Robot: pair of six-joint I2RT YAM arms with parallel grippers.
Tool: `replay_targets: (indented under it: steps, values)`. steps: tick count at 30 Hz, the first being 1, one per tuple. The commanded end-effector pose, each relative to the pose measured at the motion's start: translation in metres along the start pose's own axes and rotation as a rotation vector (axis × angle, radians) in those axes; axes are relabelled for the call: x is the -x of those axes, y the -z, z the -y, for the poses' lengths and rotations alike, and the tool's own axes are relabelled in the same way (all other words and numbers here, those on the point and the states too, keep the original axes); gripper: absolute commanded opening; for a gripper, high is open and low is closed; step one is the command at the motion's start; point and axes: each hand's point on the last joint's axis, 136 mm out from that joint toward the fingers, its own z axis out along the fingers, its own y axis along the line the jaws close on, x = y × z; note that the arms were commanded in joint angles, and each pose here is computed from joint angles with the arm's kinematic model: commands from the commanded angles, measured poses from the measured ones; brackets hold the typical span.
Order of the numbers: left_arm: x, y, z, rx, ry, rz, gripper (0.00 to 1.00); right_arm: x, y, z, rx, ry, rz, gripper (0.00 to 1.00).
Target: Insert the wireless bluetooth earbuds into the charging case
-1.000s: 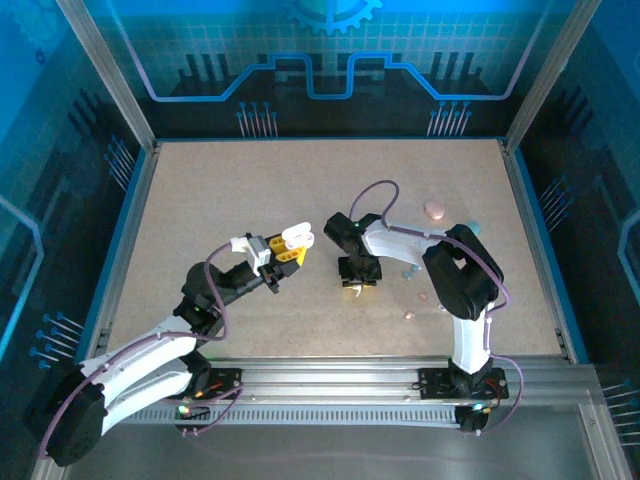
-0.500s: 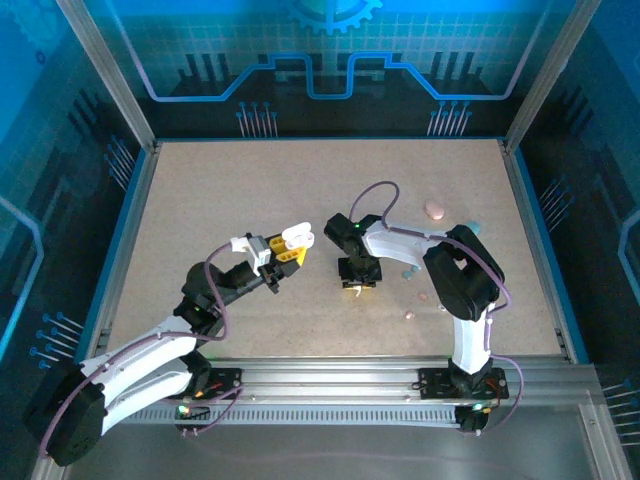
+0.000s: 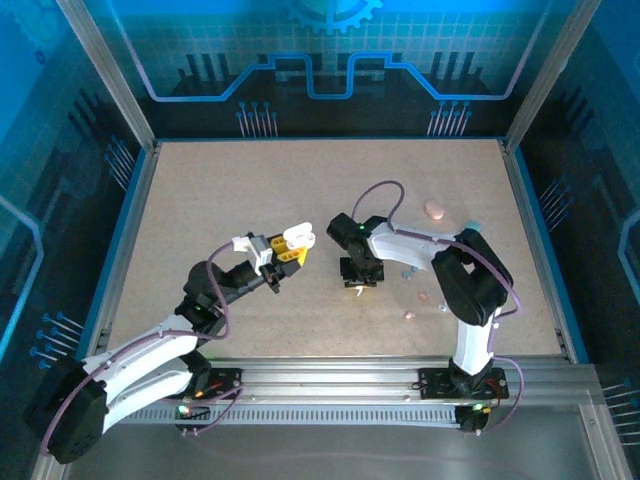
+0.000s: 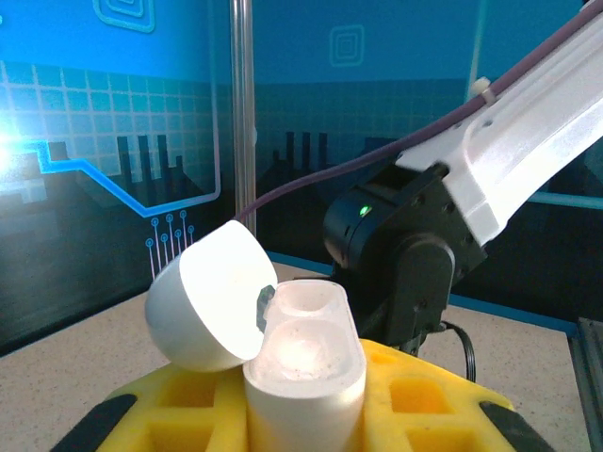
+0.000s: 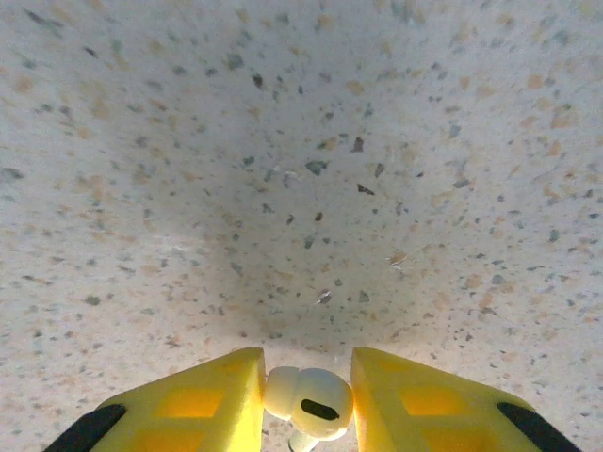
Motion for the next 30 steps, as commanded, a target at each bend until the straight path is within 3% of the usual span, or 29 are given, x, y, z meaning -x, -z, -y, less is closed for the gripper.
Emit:
replay_targets:
  steps: [1,7,18,30]
  values:
    - [0.023,-0.005,0.002,-0.009,-0.007,0.067,0.16,0.004,0.017,0.005,0.004,0.003,0.054,0.30]
    - [0.021,-0.006,0.000,-0.005,0.002,0.057,0.16,0.015,0.050,0.011,0.023,0.022,0.149,0.30]
    - [-0.001,-0.027,-0.010,0.005,0.116,-0.010,0.14,0.052,0.195,0.006,0.164,0.185,0.648,0.26]
    - [-0.011,-0.055,-0.001,-0.053,0.197,0.003,0.14,0.051,0.287,-0.031,0.302,0.384,0.957,0.28]
